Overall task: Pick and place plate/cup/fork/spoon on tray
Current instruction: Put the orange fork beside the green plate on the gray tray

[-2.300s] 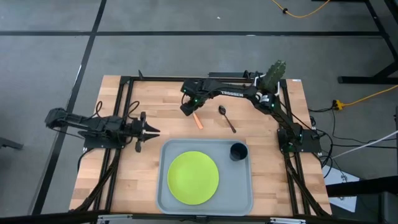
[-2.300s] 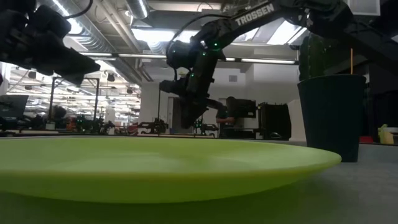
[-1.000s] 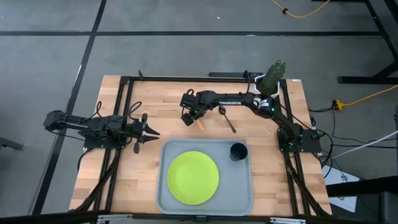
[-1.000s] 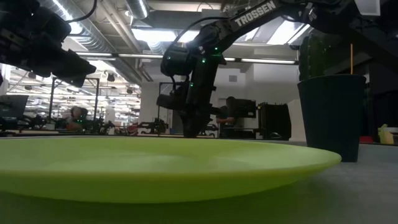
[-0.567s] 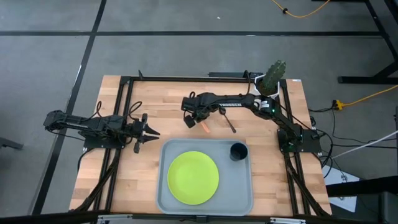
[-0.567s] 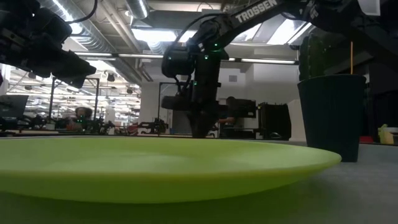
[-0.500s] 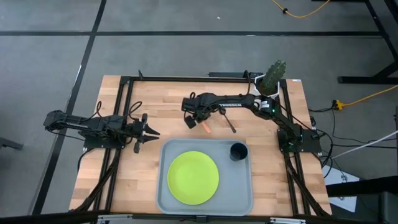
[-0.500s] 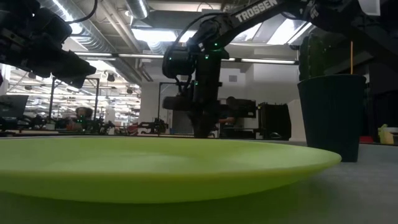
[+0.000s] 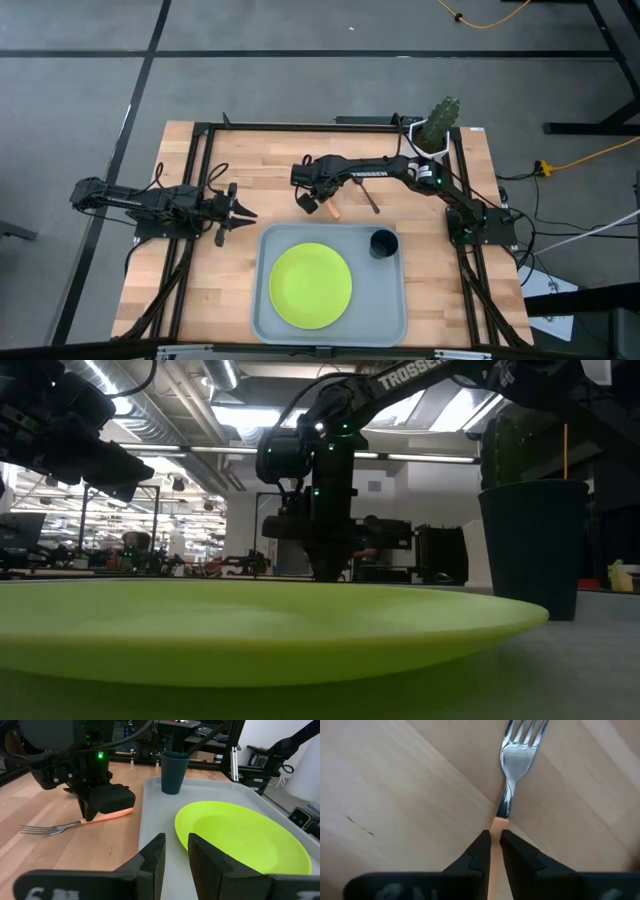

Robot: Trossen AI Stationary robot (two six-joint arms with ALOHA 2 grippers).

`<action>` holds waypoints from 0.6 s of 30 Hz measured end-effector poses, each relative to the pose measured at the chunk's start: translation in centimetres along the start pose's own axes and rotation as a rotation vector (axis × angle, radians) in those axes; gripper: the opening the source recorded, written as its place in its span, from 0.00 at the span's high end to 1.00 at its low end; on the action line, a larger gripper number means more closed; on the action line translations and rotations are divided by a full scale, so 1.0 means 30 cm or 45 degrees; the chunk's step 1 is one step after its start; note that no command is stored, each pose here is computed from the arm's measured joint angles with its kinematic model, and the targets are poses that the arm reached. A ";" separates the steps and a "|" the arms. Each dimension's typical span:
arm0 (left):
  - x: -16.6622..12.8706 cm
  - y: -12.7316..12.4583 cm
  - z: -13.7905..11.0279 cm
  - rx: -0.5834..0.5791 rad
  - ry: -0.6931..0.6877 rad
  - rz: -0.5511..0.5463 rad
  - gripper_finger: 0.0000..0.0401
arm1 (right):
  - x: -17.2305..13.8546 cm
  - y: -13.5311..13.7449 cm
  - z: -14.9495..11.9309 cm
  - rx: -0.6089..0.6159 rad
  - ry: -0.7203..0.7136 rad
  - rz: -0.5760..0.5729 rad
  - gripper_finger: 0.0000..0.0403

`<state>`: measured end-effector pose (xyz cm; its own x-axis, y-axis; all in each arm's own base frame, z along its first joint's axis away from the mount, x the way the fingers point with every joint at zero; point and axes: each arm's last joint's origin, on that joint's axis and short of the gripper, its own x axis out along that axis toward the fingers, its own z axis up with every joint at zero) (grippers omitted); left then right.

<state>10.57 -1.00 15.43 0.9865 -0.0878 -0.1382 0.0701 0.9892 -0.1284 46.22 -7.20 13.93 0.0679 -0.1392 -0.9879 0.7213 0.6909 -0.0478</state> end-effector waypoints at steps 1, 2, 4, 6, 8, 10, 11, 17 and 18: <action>0.000 0.000 0.000 0.000 0.000 0.000 0.81 | -0.006 0.003 0.003 -0.003 -0.009 0.005 0.87; 0.000 0.000 0.000 0.000 0.000 0.000 0.81 | -0.010 0.007 0.006 -0.004 -0.016 0.010 0.87; 0.000 0.000 0.000 0.000 0.000 0.000 0.81 | -0.015 0.014 0.006 -0.010 -0.034 0.003 0.87; 0.000 0.000 0.000 0.001 0.001 0.000 0.81 | -0.017 0.022 0.004 -0.007 -0.063 -0.016 0.87; 0.000 0.000 0.000 0.002 0.000 0.002 0.81 | -0.017 0.027 0.001 0.013 -0.076 -0.030 0.87; 0.000 0.000 0.000 0.002 0.000 0.002 0.81 | -0.018 0.031 -0.002 0.041 -0.080 -0.031 0.87; 0.000 0.000 0.000 -0.007 0.001 0.002 0.81 | -0.018 0.031 -0.002 0.058 -0.080 -0.030 0.87; 0.000 0.001 0.000 -0.091 -0.001 0.006 0.81 | -0.019 0.030 -0.002 0.140 -0.072 -0.025 0.87; 0.000 0.001 0.000 -0.091 0.000 0.007 0.81 | -0.019 0.030 -0.002 0.140 -0.072 -0.025 0.87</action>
<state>10.57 -0.98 15.43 0.9869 -0.0824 -0.1388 0.0540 0.9789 -0.1973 46.77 -6.46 14.44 0.0895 -0.1938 -0.9770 0.7938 0.6063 -0.0476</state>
